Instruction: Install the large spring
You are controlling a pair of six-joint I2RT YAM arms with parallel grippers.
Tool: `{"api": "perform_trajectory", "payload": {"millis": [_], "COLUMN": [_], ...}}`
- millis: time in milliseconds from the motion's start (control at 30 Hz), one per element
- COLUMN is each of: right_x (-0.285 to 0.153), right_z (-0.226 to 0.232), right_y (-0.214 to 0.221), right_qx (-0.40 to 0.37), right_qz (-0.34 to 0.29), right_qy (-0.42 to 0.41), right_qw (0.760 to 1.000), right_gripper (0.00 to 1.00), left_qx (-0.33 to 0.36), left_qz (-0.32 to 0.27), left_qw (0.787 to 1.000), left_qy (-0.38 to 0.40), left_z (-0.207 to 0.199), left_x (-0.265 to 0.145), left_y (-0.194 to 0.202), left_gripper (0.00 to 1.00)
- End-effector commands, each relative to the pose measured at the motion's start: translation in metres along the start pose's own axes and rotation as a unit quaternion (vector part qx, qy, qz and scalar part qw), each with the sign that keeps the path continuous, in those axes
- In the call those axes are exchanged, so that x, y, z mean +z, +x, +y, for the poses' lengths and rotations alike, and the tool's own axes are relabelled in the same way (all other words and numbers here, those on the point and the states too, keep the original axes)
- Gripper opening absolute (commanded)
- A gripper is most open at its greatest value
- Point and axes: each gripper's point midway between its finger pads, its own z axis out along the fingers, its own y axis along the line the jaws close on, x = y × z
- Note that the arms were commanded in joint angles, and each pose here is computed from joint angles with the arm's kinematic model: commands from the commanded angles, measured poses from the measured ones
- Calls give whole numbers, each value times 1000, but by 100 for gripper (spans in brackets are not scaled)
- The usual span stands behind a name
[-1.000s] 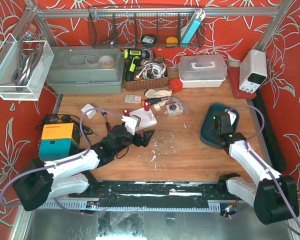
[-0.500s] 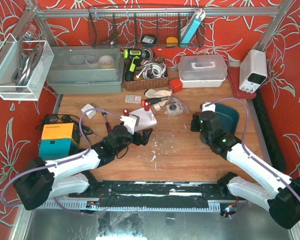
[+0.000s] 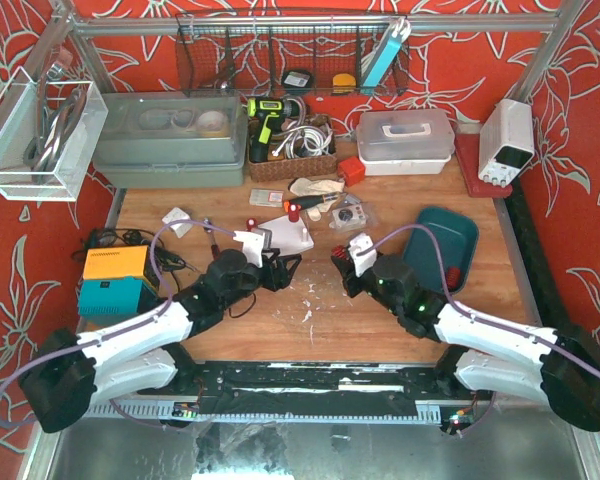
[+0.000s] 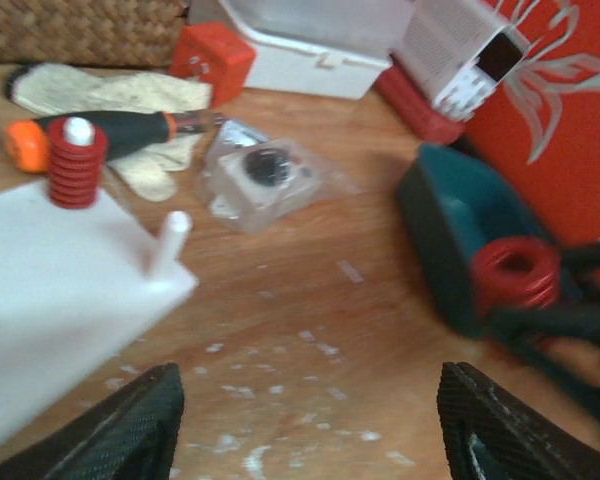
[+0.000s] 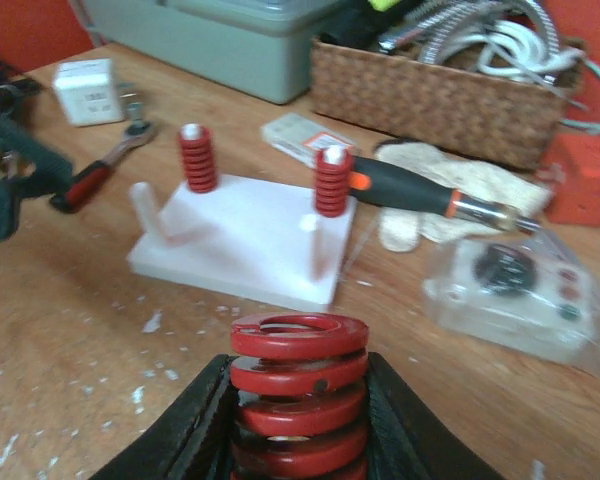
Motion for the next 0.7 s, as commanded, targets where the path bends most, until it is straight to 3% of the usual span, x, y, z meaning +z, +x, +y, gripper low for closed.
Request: {"api": "perform_trajectory", "payload": {"millis": [0, 167, 333, 667], "right_x": [-4, -4, -4, -7], "right_z": [30, 50, 56, 62], "right_y": [-25, -18, -13, -12], "right_qx": [-55, -84, -97, -106], "right_qz": [-84, -95, -96, -100], "right_qy": [-52, -85, -90, -95], "right_qw": [994, 988, 987, 985], "right_gripper": [13, 13, 12, 12], "left_qx": [-37, -22, -20, -24], "left_qz": [-6, 31, 89, 127], "left_qw": [996, 990, 980, 976], "left_qy": [86, 139, 179, 177], "left_z": [-38, -66, -86, -87], "left_x": [-15, -18, -7, 8], "left_y": [-21, -26, -16, -2], "left_gripper": [65, 50, 52, 52]}}
